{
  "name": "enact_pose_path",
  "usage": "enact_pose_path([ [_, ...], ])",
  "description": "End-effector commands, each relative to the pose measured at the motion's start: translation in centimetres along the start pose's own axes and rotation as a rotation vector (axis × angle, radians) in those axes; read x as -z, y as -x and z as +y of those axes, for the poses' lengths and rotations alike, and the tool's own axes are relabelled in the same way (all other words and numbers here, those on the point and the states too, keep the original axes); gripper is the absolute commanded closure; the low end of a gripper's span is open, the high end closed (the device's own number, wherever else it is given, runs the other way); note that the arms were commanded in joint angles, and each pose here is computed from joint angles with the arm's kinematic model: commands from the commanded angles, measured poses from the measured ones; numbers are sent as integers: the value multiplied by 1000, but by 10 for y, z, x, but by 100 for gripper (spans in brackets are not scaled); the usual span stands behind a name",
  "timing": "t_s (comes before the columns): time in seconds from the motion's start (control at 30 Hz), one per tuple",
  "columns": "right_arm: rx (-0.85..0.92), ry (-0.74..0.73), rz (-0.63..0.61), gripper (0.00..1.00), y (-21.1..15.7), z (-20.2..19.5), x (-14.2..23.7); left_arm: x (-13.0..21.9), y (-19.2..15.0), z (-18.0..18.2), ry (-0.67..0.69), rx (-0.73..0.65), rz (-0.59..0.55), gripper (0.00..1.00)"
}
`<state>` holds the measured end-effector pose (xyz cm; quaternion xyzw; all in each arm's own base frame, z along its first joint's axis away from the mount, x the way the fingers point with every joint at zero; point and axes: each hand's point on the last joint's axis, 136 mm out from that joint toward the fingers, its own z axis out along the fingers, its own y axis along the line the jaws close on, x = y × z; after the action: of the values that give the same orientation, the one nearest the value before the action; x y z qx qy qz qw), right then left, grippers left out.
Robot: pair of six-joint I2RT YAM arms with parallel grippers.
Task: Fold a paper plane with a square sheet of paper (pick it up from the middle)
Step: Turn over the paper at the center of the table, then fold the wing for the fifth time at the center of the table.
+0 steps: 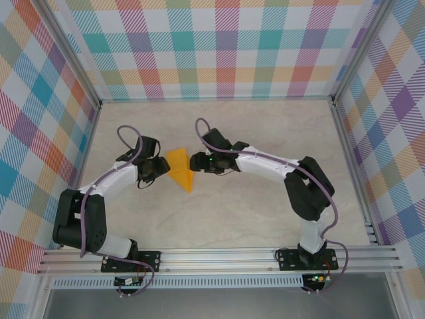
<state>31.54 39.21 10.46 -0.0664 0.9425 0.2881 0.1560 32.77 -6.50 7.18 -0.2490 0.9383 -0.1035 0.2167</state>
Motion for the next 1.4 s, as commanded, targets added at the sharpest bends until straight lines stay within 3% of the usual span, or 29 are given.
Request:
enact_pose_path([
  [0.0,30,25,67,49,-3,16,-17,14,10,1,-75,100,-38,45],
  [0.13,38,137,125,59,-2,43,-36,12,8,13,-65,133,-34,44],
  [0.27,32,176,190,62,-7,50,-52,9,5,17,-64,141,-19,44],
  [0.77,-12,46,230,63,-10,4,-80,-7,-6,1,-143,136,71,43],
  [1.07,-37,39,245,64,-13,-9,-88,-22,-14,-30,-309,119,158,44],
  [1.37,-106,59,261,64,-13,-23,-92,-34,-17,-36,-349,130,186,44],
])
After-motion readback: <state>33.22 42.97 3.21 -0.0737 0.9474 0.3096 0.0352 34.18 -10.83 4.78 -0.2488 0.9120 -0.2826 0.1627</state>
